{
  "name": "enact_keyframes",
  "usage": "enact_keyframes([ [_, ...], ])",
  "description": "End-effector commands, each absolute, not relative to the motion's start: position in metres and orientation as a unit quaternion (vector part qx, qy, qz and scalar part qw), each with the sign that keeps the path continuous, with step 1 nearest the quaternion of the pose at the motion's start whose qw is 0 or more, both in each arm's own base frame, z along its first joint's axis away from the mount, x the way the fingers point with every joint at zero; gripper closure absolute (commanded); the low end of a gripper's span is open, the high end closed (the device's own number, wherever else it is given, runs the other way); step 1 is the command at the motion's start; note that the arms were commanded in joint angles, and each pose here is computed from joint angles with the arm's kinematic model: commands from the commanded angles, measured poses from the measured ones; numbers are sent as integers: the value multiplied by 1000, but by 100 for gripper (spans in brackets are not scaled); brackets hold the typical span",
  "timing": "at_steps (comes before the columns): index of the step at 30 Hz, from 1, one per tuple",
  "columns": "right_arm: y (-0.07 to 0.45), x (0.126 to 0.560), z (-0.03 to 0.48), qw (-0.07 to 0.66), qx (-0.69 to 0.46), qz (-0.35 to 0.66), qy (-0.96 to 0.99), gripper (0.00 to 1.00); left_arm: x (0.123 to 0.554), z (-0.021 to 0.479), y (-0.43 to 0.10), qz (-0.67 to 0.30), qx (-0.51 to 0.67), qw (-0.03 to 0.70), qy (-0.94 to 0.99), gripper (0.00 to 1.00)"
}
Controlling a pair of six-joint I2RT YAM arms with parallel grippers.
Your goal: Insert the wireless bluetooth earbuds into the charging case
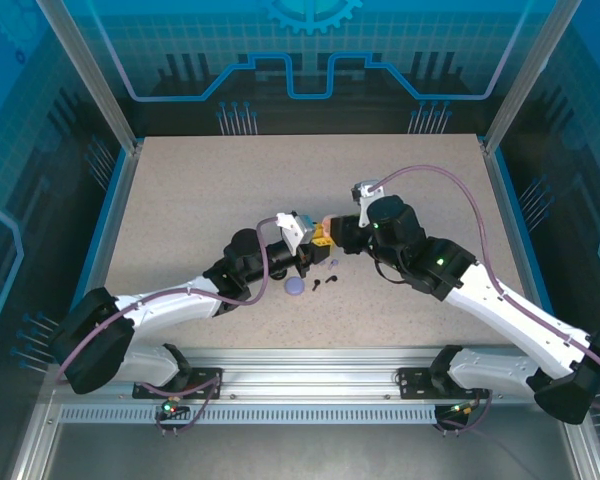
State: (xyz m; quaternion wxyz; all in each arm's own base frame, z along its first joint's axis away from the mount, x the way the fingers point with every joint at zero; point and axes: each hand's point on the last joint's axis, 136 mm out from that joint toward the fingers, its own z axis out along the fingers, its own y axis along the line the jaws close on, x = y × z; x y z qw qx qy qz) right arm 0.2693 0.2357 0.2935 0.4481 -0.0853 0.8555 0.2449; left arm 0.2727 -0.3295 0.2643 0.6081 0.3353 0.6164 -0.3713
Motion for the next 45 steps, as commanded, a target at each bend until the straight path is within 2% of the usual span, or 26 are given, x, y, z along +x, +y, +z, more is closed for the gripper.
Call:
enact_keyframes([
  [1,241,263,290,437,-96,248,859,64,274,283,-333,-373,331,631,595,82],
  [9,229,257,331,471,-106,255,838,38,275,278,-332,-369,329,629,600,82],
  [15,202,247,360,504,-113,248,819,14,274,279,-325,-361,321,635,602,82],
  [17,184,248,358,510,-98,220,826,1,274,280,-320,-356,315,641,603,82],
  [18,176,249,355,511,-92,207,829,0,273,281,-317,-353,313,643,603,82],
  [22,143,256,333,496,-52,169,850,0,272,286,-304,-334,299,655,608,82],
  [27,123,271,276,436,15,168,884,0,265,299,-287,-306,300,659,618,82],
  [32,161,291,209,339,2,206,918,1,253,321,-268,-289,298,674,611,82],
  [39,226,321,157,253,-78,182,947,20,237,346,-250,-291,288,685,603,82],
  [45,280,341,122,198,-129,157,959,24,226,360,-240,-303,279,691,594,82],
])
